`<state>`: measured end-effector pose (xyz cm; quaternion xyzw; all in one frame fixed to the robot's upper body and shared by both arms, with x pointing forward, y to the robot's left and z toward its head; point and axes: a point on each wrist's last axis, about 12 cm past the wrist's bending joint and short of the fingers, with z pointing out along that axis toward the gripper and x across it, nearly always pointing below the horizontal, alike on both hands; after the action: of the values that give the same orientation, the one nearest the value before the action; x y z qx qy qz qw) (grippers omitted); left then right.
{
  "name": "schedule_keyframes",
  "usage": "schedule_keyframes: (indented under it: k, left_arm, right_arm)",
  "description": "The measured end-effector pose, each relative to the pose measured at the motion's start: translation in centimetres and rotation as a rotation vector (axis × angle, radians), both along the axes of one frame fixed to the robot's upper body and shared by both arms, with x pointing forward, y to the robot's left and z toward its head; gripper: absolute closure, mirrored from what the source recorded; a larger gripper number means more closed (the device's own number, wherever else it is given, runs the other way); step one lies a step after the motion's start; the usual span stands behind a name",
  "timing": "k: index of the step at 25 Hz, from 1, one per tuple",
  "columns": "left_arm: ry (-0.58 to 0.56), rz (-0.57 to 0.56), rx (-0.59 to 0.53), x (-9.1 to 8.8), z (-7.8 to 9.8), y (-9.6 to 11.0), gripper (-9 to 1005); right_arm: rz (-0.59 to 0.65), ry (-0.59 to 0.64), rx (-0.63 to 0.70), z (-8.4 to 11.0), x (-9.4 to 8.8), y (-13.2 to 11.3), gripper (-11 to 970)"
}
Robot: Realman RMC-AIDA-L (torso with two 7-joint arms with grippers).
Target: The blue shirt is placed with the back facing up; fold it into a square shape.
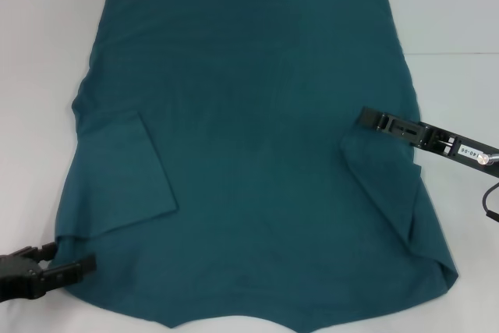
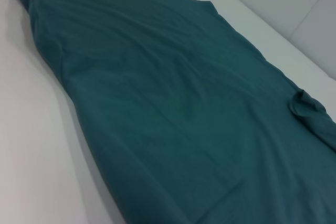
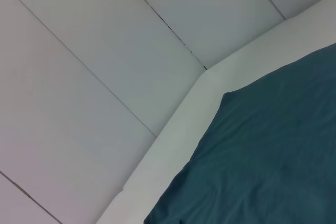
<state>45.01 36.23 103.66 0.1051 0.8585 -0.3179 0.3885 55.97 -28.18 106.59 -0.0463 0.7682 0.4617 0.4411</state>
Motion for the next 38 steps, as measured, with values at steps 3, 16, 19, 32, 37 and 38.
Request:
schedule_keyframes:
  k: [3,16,19,32,37,38]
  left_arm:
    - [-0.001,-0.004,0.000,0.1,0.0,-0.1,70]
    - [-0.010,-0.006,0.019,0.7,0.3,0.0,237]
    - [-0.009,0.007,0.028,0.9,0.3,0.2,300]
    - [-0.011,0.006,0.033,1.1,0.3,0.1,895]
    - [-0.006,0.000,0.036,1.2,0.3,0.0,978]
    - [-0.004,-0.003,0.038,1.2,0.3,0.0,980]
  right_arm:
    - [-0.001,0.000,0.000,0.0,0.0,0.0,58]
    - [-0.001,-0.001,0.007,0.0,-0.1,0.0,59]
    - [0.000,-0.001,0.010,0.0,-0.1,0.0,59]
    - [-0.005,-0.001,0.013,0.0,-0.3,-0.2,58]
    - [-0.012,0.003,0.009,-0.1,-0.5,-0.6,58]
    - [-0.014,0.004,0.008,-0.2,-0.5,-0.7,58]
